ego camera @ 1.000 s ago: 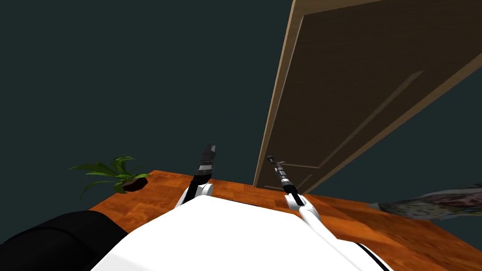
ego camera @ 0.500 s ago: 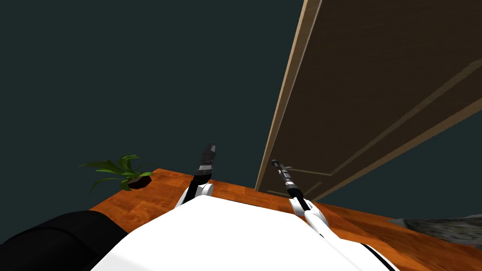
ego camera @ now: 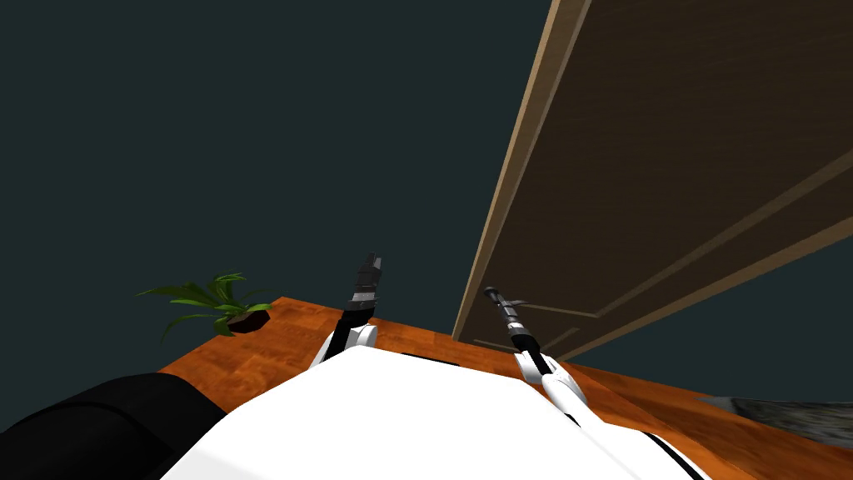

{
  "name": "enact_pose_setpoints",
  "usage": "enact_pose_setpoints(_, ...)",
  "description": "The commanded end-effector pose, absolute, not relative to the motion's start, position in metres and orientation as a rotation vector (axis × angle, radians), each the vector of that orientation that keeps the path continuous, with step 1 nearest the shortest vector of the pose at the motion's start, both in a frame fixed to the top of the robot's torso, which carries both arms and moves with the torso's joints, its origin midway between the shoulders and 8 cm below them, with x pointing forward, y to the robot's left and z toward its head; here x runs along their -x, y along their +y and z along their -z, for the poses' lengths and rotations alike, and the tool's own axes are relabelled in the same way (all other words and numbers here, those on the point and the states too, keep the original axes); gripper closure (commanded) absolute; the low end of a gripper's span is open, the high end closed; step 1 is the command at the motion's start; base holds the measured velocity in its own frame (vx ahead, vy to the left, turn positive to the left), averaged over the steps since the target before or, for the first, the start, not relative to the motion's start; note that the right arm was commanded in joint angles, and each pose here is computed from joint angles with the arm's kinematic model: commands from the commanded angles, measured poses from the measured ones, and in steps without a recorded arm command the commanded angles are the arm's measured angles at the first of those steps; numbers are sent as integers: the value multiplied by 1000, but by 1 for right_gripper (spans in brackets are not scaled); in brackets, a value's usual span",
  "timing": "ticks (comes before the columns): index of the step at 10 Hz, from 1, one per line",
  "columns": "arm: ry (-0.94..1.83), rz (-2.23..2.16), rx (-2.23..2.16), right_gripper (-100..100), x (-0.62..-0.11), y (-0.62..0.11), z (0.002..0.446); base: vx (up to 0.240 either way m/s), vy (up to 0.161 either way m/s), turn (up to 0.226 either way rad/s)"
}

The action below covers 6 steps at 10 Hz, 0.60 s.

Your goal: Pull the door open

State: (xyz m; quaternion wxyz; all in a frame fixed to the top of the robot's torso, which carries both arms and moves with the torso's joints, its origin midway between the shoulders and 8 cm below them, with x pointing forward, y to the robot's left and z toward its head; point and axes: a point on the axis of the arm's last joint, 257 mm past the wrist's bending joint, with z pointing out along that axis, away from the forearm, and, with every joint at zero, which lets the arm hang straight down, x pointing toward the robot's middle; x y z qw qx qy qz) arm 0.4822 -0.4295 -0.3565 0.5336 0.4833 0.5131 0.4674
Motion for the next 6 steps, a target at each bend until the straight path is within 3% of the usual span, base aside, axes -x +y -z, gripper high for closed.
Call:
enact_pose_setpoints(1,1227,-1112,-1152,100,-481,-429,358,-13,-3,6)
enact_pose_setpoints(4,1243,-1129,-1138,100,-477,-429,357,-31,-14,28)
enact_pose_setpoints(6,1260,-1147,-1122,100,-472,-428,356,-174,-65,90)
